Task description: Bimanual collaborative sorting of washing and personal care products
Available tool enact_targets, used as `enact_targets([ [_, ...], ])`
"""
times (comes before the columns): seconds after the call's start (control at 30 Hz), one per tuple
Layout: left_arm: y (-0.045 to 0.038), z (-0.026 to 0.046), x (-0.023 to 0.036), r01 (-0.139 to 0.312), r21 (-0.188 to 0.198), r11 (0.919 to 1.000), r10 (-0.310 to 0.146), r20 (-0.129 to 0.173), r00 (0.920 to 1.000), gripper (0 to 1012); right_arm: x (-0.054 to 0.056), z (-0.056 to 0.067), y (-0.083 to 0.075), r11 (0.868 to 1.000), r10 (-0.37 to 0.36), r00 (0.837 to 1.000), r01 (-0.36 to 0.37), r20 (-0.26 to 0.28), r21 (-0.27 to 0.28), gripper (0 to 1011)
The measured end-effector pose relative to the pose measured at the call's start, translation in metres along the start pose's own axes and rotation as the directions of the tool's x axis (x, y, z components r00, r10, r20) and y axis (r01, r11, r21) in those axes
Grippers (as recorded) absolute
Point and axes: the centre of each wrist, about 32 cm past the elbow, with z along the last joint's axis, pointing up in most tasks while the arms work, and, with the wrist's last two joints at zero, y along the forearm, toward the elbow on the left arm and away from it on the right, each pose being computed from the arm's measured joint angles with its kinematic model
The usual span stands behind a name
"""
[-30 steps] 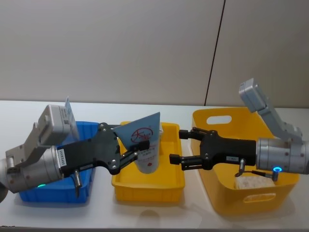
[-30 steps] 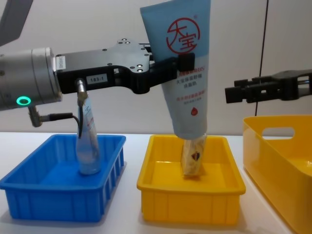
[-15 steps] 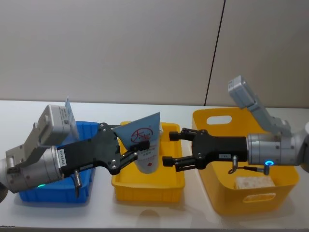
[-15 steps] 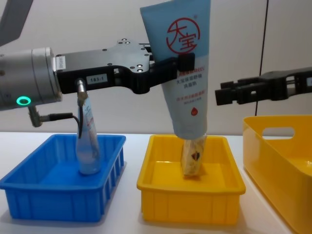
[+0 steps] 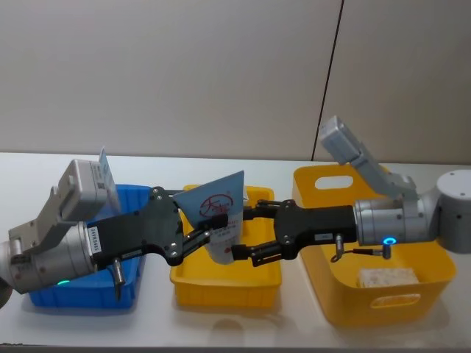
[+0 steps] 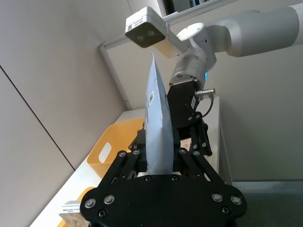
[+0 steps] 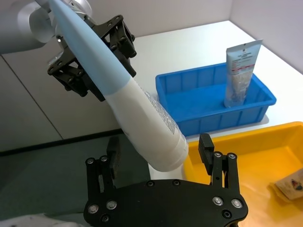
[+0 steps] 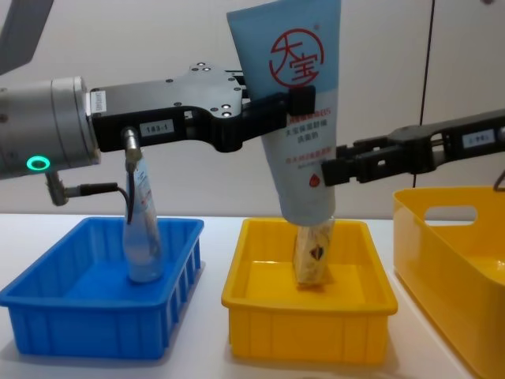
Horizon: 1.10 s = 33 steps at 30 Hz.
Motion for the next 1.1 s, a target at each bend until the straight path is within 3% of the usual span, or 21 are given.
enact_targets([
  [0.57,0.0000,0.0000,0.0000,0.000,0.000,1.0000,0.000,0.000,1.0000,240,0.021,0.014,0.015,0.996,0.084,0.996,-0.083,0.037,-0.043,1004],
  [1.1,0.0000,0.0000,0.0000,0.000,0.000,1.0000,0.000,0.000,1.0000,240,0.031,0.022,0.036,0.987,0.147,0.988,-0.143,0.056,-0.072,1003],
])
